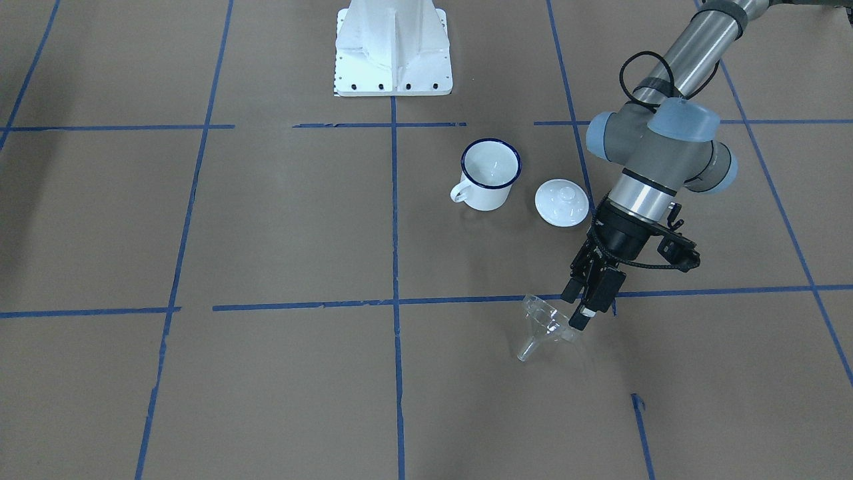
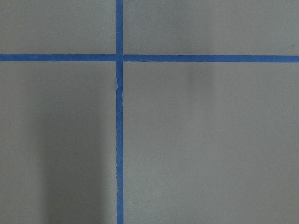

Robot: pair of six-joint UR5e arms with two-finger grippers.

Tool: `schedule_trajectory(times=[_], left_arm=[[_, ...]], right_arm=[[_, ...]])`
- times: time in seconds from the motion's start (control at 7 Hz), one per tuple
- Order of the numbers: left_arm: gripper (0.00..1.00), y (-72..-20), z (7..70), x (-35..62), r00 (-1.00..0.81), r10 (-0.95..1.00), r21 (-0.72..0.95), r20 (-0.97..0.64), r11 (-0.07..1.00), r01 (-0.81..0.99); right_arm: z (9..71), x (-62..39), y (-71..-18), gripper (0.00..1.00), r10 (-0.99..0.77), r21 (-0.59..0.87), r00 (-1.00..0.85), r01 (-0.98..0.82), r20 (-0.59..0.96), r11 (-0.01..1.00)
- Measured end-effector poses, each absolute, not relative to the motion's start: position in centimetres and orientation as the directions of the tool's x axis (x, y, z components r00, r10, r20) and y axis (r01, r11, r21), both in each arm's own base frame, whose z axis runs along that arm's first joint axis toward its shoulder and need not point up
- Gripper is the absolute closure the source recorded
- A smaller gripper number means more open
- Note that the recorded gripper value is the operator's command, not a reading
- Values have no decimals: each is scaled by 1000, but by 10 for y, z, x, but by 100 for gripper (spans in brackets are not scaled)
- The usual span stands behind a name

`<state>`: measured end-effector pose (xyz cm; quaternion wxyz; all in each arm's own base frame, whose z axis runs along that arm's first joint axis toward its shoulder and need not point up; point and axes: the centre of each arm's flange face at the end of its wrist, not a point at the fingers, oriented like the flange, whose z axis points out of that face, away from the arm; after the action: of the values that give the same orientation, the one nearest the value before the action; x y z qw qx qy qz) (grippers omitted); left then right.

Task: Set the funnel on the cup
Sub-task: 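Move the left gripper to the clear glass funnel, then grasp the funnel rim with the left gripper and lift it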

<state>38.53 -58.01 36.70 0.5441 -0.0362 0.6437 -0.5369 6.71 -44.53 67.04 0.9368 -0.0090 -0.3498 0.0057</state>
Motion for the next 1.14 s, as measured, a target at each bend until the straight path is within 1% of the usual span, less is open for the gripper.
schedule_trajectory(times=[0.29,0.43,0.57,0.71,0.86,1.0,1.14], left_arm=[[3,-583,378,396,-404,-642,-737,-651,406,541],[7,-589,381,405,-399,-648,-736,-649,400,546],[30,-595,381,411,-399,-648,-736,-648,400,546],[67,-597,380,414,-402,-646,-737,-649,403,543],[95,-598,379,415,-404,-644,-738,-649,405,540],[100,-598,379,415,-405,-643,-738,-650,405,540],[100,-598,380,415,-404,-644,-737,-649,404,541]], right_arm=[[670,67,-445,0,17,-20,755,-4,655,1000],[670,67,-445,0,17,-21,755,-4,655,1000],[671,67,-445,0,17,-21,755,-4,655,1000],[671,67,-445,0,17,-21,755,-4,655,1000],[671,67,-445,0,17,-21,755,-4,655,1000],[671,67,-445,0,17,-21,755,-4,655,1000],[670,67,-445,0,17,-21,755,-4,655,1000]])
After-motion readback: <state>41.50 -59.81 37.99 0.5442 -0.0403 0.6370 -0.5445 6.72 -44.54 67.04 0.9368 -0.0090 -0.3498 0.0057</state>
